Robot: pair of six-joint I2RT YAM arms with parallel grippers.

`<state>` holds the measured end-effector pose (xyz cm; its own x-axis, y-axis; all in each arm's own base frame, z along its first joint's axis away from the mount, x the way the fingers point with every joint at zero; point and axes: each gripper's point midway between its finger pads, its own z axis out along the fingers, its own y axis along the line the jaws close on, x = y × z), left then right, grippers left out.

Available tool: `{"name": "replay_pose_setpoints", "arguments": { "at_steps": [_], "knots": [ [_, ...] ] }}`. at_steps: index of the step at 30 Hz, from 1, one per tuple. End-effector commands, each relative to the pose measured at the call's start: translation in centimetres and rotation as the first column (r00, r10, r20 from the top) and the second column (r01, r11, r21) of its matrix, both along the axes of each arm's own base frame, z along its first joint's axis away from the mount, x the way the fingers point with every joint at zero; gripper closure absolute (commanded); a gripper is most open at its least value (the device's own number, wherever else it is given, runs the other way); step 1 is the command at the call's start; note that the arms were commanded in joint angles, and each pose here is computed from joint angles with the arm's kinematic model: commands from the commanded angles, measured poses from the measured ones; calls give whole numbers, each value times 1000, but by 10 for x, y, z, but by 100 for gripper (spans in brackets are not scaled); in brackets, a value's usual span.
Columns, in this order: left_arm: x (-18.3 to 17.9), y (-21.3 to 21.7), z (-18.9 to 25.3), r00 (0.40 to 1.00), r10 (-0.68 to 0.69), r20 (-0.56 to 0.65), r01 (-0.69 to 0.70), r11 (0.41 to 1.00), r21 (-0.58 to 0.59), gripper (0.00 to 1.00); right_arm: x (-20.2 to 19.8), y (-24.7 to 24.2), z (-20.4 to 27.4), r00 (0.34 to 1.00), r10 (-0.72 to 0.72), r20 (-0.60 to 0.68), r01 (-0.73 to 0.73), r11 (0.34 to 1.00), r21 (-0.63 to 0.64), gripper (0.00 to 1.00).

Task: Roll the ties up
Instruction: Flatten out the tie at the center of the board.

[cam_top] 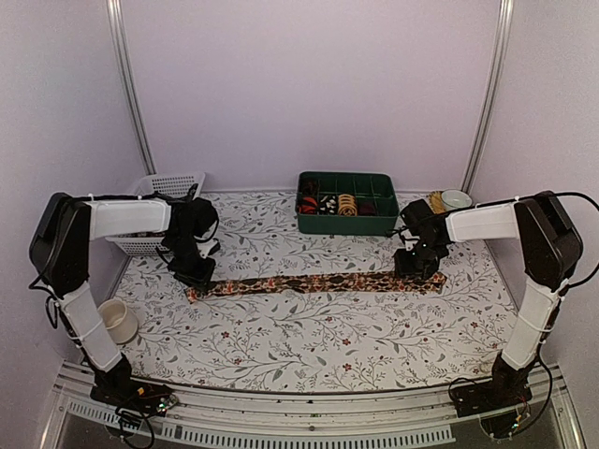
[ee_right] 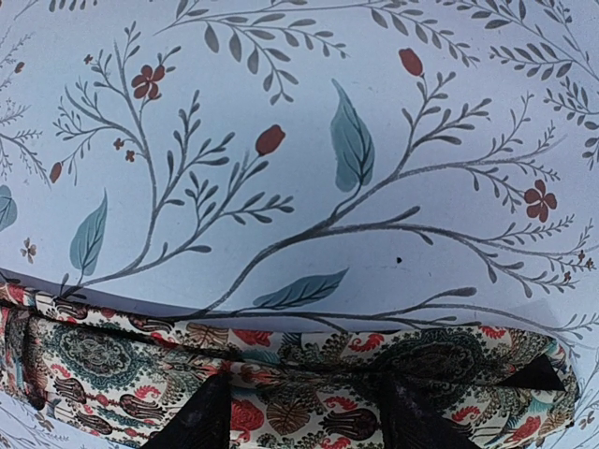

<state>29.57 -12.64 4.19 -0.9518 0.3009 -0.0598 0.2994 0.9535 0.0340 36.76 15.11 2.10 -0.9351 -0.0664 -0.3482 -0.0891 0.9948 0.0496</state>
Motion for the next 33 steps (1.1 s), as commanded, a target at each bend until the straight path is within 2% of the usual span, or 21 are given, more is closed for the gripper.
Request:
{"name": "replay_pose_setpoints", "arguments": {
  "at_steps": [1, 9, 12, 13, 15, 18, 21, 24, 29, 33],
  "knots": [
    [13, 19, 1, 1000, 4, 15, -6, 995, 103, 60, -4, -6, 6, 1000, -5, 5, 5, 1000, -11, 46],
    [22, 48, -9, 1000, 8, 30, -17, 956, 293, 53, -2, -5, 14, 1000, -3, 26, 3, 1000, -5, 45],
    [34, 50, 2, 996, 9, 94, -39, 943, 331, 45, -3, -1, 20, 999, 3, 35, -4, 1000, 19, 45],
    [40, 47, 10, 991, 12, 130, -54, 945, 322, 40, -3, 2, 24, 999, 9, 40, -11, 999, 38, 43],
    [52, 40, 29, 977, 30, 209, -89, 957, 276, 31, -5, 14, 32, 998, 36, 55, -40, 995, 86, 41],
    [60, 30, 52, 954, 65, 292, -127, 972, 199, 23, -11, 35, 49, 994, 67, 84, -80, 984, 157, 41],
    [61, 22, 67, 927, 114, 357, -165, 980, 114, 21, -17, 50, 61, 990, 89, 113, -110, 974, 196, 41],
    [57, 6, 84, 889, 191, 417, -189, 981, -47, 19, -24, 57, 72, 987, 79, 138, -115, 955, 272, 41],
    [46, -9, 97, 832, 334, 442, -224, 932, -284, 17, -36, 61, 77, 989, 31, 143, -82, 928, 363, 40],
    [39, -10, 98, 806, 389, 446, -243, 904, -351, 16, -41, 58, 71, 991, -8, 132, -45, 920, 390, 40]
  ]
}}
